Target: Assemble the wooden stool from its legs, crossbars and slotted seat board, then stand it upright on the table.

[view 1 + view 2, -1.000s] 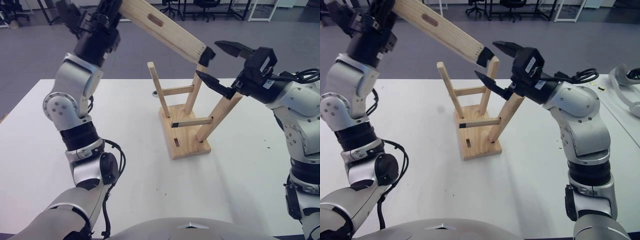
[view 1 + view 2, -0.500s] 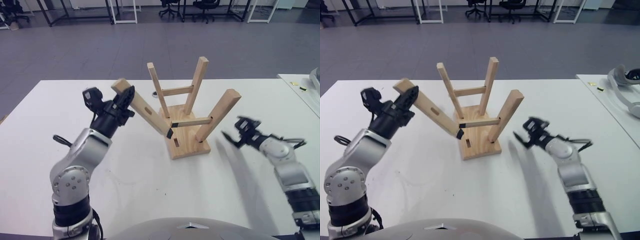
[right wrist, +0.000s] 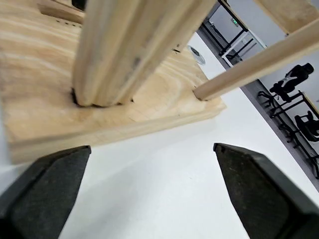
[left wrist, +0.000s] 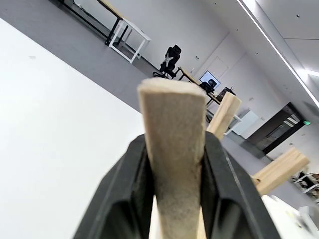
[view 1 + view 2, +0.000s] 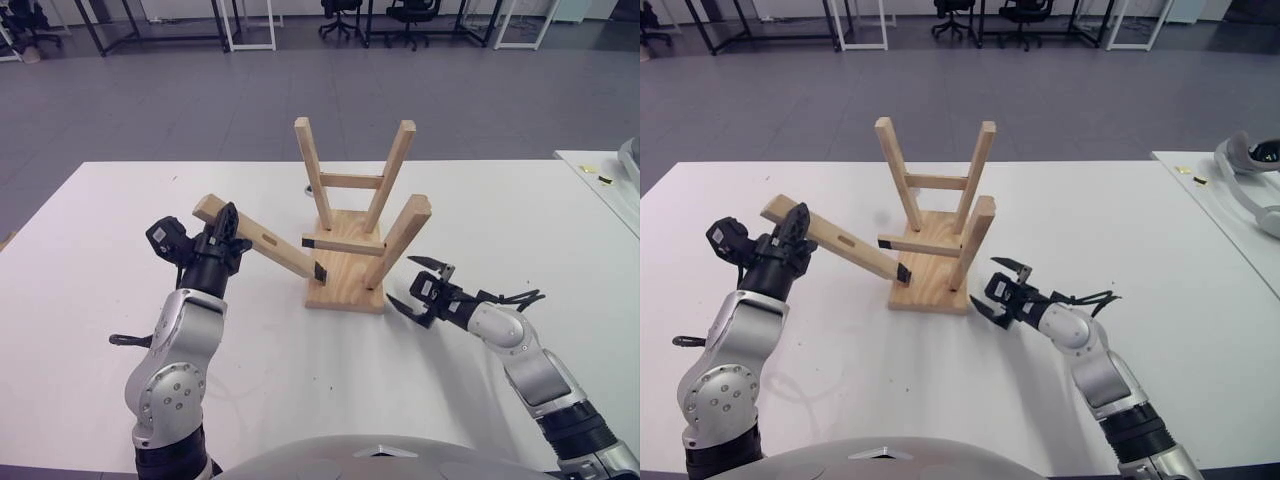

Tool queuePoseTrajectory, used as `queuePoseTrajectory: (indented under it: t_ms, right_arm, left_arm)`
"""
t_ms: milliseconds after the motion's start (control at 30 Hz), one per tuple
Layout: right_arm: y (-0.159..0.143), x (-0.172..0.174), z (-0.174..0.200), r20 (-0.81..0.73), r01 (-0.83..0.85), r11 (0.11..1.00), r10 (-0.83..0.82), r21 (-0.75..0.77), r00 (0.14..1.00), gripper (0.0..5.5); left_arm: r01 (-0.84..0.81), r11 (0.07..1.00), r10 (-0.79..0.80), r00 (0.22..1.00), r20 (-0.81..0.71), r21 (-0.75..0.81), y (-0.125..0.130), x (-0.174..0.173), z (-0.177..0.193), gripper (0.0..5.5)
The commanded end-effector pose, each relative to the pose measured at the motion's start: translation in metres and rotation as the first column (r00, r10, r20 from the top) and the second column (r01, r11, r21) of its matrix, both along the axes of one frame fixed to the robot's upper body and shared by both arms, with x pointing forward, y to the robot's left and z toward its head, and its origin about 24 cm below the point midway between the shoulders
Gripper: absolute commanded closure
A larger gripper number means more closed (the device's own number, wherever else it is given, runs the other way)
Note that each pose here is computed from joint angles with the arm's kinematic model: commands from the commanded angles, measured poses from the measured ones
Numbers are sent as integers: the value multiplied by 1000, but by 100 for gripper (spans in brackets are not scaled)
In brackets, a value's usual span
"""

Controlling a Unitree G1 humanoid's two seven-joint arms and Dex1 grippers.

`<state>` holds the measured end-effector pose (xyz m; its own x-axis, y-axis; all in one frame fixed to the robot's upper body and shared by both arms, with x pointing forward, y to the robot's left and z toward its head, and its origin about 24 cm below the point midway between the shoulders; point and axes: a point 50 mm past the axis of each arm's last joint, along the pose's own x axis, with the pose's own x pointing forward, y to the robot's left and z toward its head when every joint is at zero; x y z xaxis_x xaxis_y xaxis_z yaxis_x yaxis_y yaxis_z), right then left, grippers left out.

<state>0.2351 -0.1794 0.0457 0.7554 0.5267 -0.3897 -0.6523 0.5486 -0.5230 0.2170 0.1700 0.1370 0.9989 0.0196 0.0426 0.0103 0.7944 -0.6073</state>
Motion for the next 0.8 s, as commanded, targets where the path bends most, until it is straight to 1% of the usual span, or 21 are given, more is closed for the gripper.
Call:
queuePoseTrajectory:
  t_ms: [33, 100, 167, 333, 367, 467, 567, 733, 800]
  right_arm:
    - [-12, 8, 1, 22, 66, 997, -65, -47, 998, 91]
    - [-16, 10, 0, 29, 86, 994, -84, -63, 996, 91]
    - [-19, 11, -1, 32, 97, 992, -95, -79, 995, 91]
    - [-20, 5, -6, 37, 138, 987, -135, -86, 990, 91]
    - [-21, 5, -7, 38, 156, 983, -153, -93, 988, 91]
    - [-24, 8, -8, 51, 202, 975, -198, -96, 979, 91]
    - [-23, 11, -7, 64, 213, 971, -207, -109, 976, 91]
    - [-19, 11, -8, 61, 209, 972, -204, -110, 977, 91]
    - [-19, 11, -9, 56, 210, 972, -205, -109, 977, 91]
  left_arm:
    - [67, 996, -66, 997, -29, 59, -13, 3, -10, 448]
    - [99, 992, -96, 994, -51, 77, -18, 1, -15, 448]
    - [101, 991, -95, 993, -69, 85, -17, -1, -16, 448]
    - [42, 982, -28, 996, -81, 187, -1, -6, -6, 448]
    - [34, 980, -20, 997, -76, 196, -3, -6, -2, 448]
    - [84, 959, -68, 995, -71, 271, -17, -7, 5, 448]
    - [118, 935, -83, 990, -118, 334, -20, -4, 5, 448]
    - [120, 909, -54, 984, -171, 399, -22, -1, 0, 448]
    - [136, 878, -52, 980, -190, 459, -27, -1, -3, 448]
